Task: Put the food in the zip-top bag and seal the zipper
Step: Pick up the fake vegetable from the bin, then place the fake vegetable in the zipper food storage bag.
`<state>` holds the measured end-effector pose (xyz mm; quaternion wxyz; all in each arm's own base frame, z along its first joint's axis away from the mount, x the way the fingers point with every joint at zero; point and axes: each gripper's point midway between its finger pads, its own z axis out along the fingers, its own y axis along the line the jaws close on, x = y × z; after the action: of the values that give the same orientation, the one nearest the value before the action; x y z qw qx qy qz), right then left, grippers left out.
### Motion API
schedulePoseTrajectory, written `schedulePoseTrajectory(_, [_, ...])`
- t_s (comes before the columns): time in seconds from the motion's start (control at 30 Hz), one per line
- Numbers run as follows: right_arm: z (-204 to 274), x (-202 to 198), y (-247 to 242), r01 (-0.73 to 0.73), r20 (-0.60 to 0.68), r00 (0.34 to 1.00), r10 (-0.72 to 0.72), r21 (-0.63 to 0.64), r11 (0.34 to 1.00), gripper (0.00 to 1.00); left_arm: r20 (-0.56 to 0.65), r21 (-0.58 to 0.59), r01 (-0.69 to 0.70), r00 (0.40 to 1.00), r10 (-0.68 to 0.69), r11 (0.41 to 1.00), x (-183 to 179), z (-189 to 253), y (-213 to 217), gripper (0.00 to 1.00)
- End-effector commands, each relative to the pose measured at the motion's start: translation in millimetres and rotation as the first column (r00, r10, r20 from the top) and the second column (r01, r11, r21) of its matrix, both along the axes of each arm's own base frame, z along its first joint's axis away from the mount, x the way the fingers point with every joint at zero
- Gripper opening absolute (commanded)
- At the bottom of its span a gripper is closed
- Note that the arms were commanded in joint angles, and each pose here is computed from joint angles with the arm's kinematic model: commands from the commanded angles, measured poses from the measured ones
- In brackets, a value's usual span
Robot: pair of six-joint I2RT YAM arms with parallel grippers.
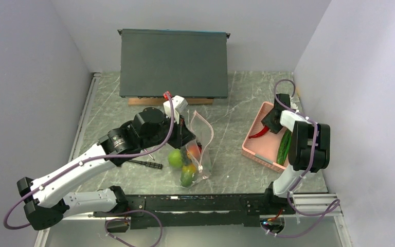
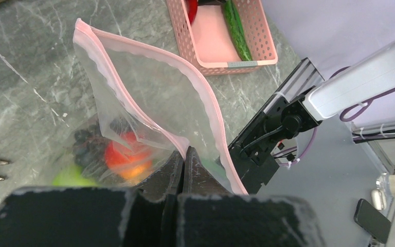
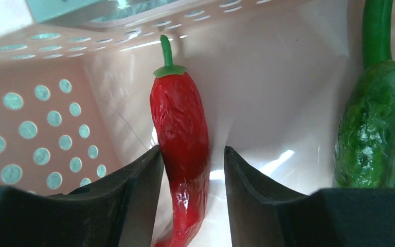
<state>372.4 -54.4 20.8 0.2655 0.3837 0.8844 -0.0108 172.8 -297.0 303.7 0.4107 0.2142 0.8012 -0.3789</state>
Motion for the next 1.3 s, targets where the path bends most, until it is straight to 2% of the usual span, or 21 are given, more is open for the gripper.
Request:
schedulePoseTrajectory(0.0, [2,9,-5,-0.003,0.037,0.999,0.004,-0.033,0.999,0.44,0.010,-0.127,0.015,1.000,-0.013,0.992,-8,41,-1,0.00])
schedulePoseTrajectory(0.1, [26,9,-8,-0.010,0.070,0.997,0.014,-0.059,0.998,0.28,-0.008,-0.133,0.005,1.000,-0.006,0.991,-8,41,-1,0.00])
schedulePoseTrajectory(0.27, [104,6,-5,-0.055,0.223,0.971,0.080,-0.114,0.992,0.01,-0.044,-0.142,-0.026,0.999,0.020,0.990,-5,39,-3,0.00])
schedulePoseTrajectory(0.37, [156,-1,11,-0.116,0.342,0.925,0.163,-0.153,0.981,0.00,-0.093,-0.151,-0.053,0.995,0.040,0.987,-2,36,-5,0.00])
schedulePoseTrajectory(0.43, [191,-7,29,-0.174,0.430,0.871,0.238,-0.184,0.967,0.00,-0.126,-0.164,-0.063,0.991,0.043,0.985,0,36,-8,0.00])
schedulePoseTrajectory(0.5, [227,-12,57,-0.262,0.527,0.782,0.334,-0.209,0.942,0.00,-0.154,-0.179,-0.074,0.987,0.046,0.981,1,36,-11,0.00])
schedulePoseTrajectory(0.63, [298,-29,145,-0.485,0.671,0.509,0.540,-0.295,0.823,0.00,-0.192,-0.197,-0.101,0.979,0.062,0.975,5,35,-12,0.00])
schedulePoseTrajectory(0.87, [406,-74,242,-0.619,0.777,0.074,0.626,-0.456,0.639,0.00,-0.183,-0.203,-0.132,0.978,0.095,0.970,12,38,-5,0.00])
schedulePoseTrajectory(0.97, [433,-94,276,-0.635,0.767,-0.075,0.637,-0.529,0.563,0.00,-0.187,-0.202,-0.137,0.977,0.098,0.970,14,38,-3,0.00])
schedulePoseTrajectory(1.07, [441,-110,310,-0.647,0.736,-0.183,0.651,-0.589,0.484,0.00,-0.192,-0.214,-0.139,0.977,0.098,0.967,15,41,-4,0.00])
schedulePoseTrajectory(1.17, [427,-120,336,-0.662,0.703,-0.235,0.671,-0.621,0.419,0.00,-0.193,-0.231,-0.137,0.977,0.093,0.963,15,45,-5,0.00])
schedulePoseTrajectory(1.27, [408,-129,350,-0.666,0.695,-0.274,0.665,-0.636,0.391,0.00,-0.195,-0.238,-0.145,0.976,0.099,0.961,15,47,-5,0.00])
